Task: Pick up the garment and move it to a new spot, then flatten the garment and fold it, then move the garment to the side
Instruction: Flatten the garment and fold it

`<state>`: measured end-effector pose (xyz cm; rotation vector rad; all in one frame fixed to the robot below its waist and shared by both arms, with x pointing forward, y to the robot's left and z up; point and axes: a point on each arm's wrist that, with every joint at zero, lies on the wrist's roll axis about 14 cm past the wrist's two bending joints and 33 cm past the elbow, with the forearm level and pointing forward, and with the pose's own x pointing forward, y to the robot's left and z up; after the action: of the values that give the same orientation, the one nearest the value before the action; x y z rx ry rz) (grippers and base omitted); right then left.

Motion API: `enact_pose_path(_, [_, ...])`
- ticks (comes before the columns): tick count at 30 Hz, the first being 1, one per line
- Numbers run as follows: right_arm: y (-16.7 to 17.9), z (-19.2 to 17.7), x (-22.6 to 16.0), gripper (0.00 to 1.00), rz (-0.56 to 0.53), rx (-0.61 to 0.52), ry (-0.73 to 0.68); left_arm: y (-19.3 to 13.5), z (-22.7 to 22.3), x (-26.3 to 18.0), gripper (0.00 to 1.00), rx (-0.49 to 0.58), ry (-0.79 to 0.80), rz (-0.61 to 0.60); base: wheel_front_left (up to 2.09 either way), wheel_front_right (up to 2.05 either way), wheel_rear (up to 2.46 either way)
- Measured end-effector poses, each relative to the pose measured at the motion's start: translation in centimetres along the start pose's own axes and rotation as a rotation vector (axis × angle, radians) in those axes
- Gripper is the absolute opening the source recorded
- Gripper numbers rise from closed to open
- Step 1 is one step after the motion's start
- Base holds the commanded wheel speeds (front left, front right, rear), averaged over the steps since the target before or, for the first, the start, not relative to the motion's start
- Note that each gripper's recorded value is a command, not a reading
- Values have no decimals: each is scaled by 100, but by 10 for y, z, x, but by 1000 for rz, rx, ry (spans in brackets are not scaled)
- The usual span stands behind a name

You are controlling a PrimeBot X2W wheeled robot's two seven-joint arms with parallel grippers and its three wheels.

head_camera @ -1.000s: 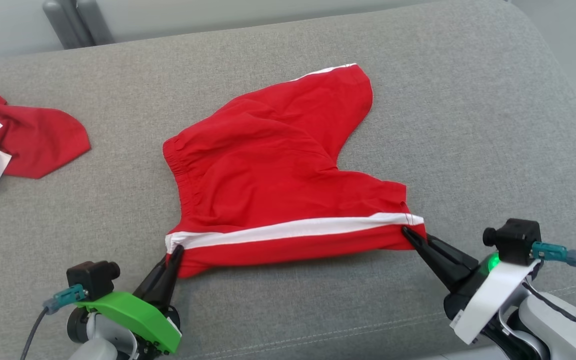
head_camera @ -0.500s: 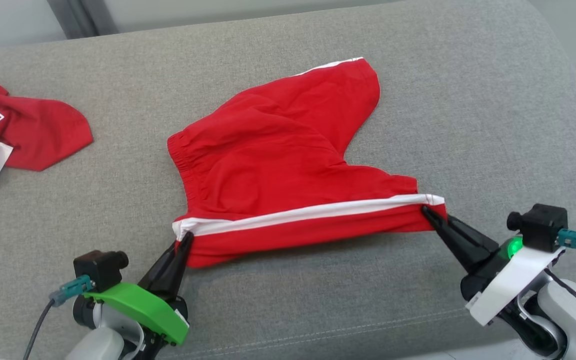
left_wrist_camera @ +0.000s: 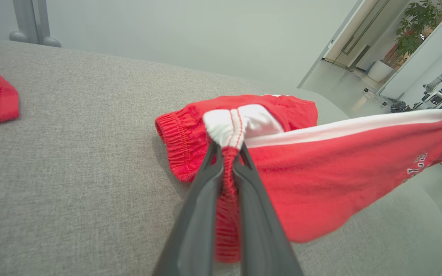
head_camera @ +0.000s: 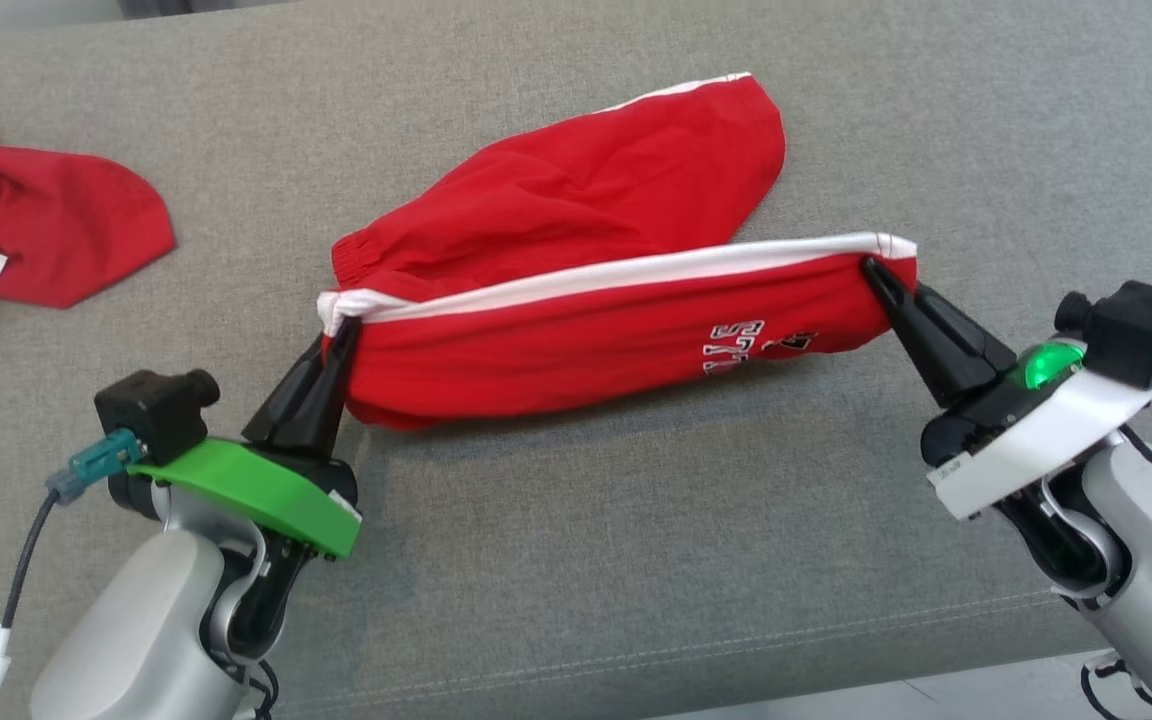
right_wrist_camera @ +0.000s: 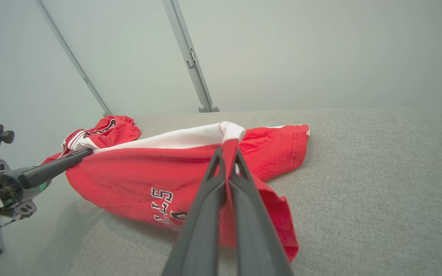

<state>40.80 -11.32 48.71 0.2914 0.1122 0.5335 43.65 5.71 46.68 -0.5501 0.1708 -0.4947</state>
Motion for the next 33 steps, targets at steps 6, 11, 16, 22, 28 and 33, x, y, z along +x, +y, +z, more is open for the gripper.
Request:
enact_pose_path(6, [-18,16,23,0,-21,-20,-50,0,14,23,0,-6,-51,-16,0,0,0])
enact_pose_path(11, [-41,19,37,0,-54,-43,-52,2,16,40,0,6,-60,-24,0,0,0])
enact_pose_path(16, [-66,24,61,0,-84,-60,-70,11,20,60,0,35,-77,-13,0,0,0])
enact_pose_path(22, [-89,21,88,0,-103,-72,-64,19,23,77,0,24,-106,2,0,0,0])
enact_pose_path(28, [-104,9,115,0,-109,-80,-41,33,19,87,0,32,-114,47,0,0,0])
enact_pose_path(33, [-113,1,139,0,-103,-95,-24,42,20,95,0,30,-128,64,0,0,0])
